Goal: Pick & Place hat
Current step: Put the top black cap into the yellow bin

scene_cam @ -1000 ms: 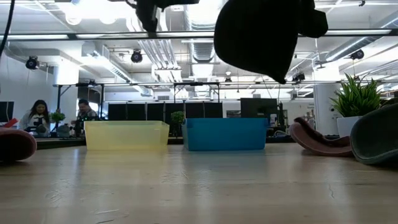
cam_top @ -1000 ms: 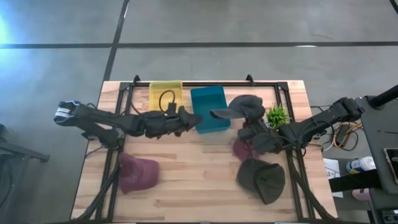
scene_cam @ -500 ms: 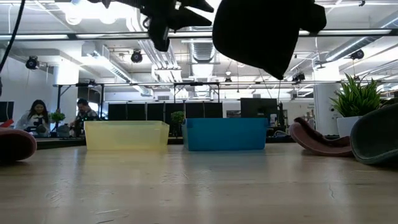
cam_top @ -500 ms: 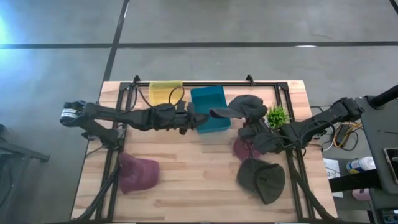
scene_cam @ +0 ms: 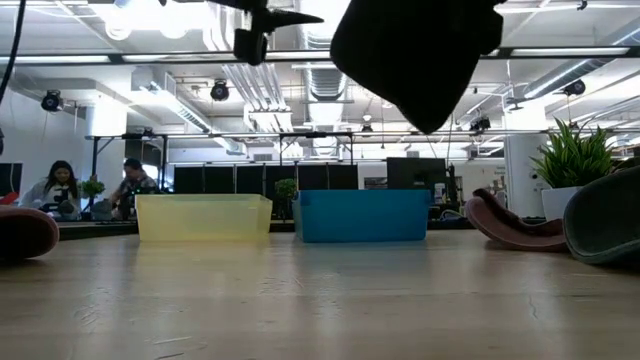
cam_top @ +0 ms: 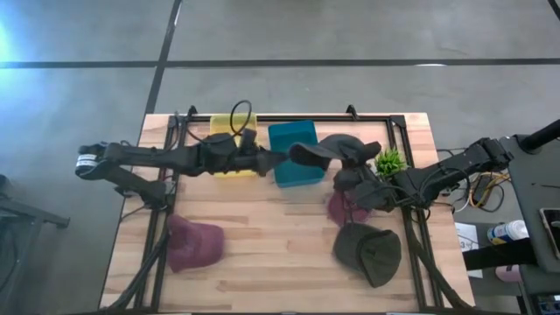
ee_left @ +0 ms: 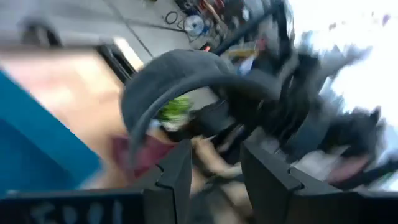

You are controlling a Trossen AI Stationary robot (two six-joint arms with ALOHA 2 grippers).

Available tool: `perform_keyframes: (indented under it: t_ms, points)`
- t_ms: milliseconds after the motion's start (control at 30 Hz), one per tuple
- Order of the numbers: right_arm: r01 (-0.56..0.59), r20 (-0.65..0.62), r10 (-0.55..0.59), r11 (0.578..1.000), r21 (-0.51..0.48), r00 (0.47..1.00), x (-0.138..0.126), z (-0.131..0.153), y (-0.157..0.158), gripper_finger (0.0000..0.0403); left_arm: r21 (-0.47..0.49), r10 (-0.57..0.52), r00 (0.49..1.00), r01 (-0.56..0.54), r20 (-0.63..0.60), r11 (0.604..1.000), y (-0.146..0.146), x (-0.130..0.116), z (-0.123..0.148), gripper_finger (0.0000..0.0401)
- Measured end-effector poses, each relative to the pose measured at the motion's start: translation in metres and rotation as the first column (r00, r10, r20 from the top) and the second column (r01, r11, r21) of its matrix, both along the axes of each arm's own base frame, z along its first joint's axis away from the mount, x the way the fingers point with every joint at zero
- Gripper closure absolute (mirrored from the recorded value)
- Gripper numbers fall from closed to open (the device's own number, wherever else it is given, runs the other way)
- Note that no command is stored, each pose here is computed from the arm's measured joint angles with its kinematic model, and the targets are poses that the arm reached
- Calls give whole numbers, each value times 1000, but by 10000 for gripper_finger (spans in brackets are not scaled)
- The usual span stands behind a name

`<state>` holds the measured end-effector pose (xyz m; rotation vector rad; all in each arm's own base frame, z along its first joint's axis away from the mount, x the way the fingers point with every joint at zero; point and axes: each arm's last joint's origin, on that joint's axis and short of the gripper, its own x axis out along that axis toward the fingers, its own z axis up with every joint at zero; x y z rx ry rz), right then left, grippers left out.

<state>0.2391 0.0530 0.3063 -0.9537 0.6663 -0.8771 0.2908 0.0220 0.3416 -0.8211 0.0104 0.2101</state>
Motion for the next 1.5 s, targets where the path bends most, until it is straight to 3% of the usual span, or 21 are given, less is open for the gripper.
perform_keyframes:
  t_ms: [67, 133, 167, 233, 333, 433, 467, 500, 600, 767, 833, 867, 1067, 1167, 1333, 1500]
  points:
    - [-8, 84, 3, 998, 61, 996, 0, -1, 0, 390, 195, -20, 998, 33, -64, 980, -4, -5, 2, 271]
    - [-64, 165, 39, 986, 151, 986, 2, -2, 1, 390, 407, -7, 991, 60, -132, 911, -10, -8, 5, 271]
    - [-101, 211, 57, 973, 205, 976, 3, -2, 2, 390, 511, 8, 986, 79, -165, 856, -13, -10, 7, 271]
    - [-179, 327, 61, 923, 342, 943, 5, -4, 1, 390, 695, 48, 972, 130, -231, 707, -19, -12, 13, 272]
    - [-282, 461, -18, 770, 573, 887, 9, -10, -5, 390, 869, 207, 918, 221, -340, 443, -24, -14, 22, 272]
    - [-303, 441, -109, 581, 755, 891, 9, -23, -16, 390, 913, 419, 812, 366, -408, 180, -25, -16, 28, 272]
    - [-302, 418, -119, 521, 798, 901, 9, -26, -20, 390, 902, 457, 784, 414, -421, 121, -24, -16, 30, 272]
    - [-303, 396, -116, 461, 834, 911, 9, -29, -22, 390, 889, 470, 768, 450, -435, 87, -24, -17, 31, 272]
    - [-315, 344, -61, 277, 908, 937, 11, -33, -30, 390, 851, 433, 753, 520, -495, 69, -24, -18, 29, 272]
    - [-304, 318, 69, -160, 939, 946, 11, -34, -47, 390, 748, 309, 699, 661, -644, 62, -30, -23, 12, 272]
    - [-292, 332, 105, -281, 914, 938, 10, -33, -54, 390, 712, 270, 678, 701, -684, 47, -35, -22, 5, 272]
    - [-289, 338, 110, -320, 902, 935, 10, -33, -58, 390, 702, 263, 671, 711, -693, 38, -38, -21, 0, 272]
    - [-288, 358, 89, -431, 855, 929, 8, -33, -82, 390, 708, 191, 700, 705, -688, -32, -67, -8, -23, 272]
    - [-276, 353, 85, -466, 841, 932, 8, -36, -87, 390, 725, 166, 724, 686, -670, -65, -82, -1, -29, 272]
    - [-236, 352, 116, -549, 802, 929, 11, -39, -88, 390, 748, 186, 749, 657, -636, -92, -93, 8, -33, 272]
    - [-211, 355, 136, -591, 778, 925, 12, -41, -87, 390, 761, 174, 766, 639, -619, -113, -101, 16, -38, 272]
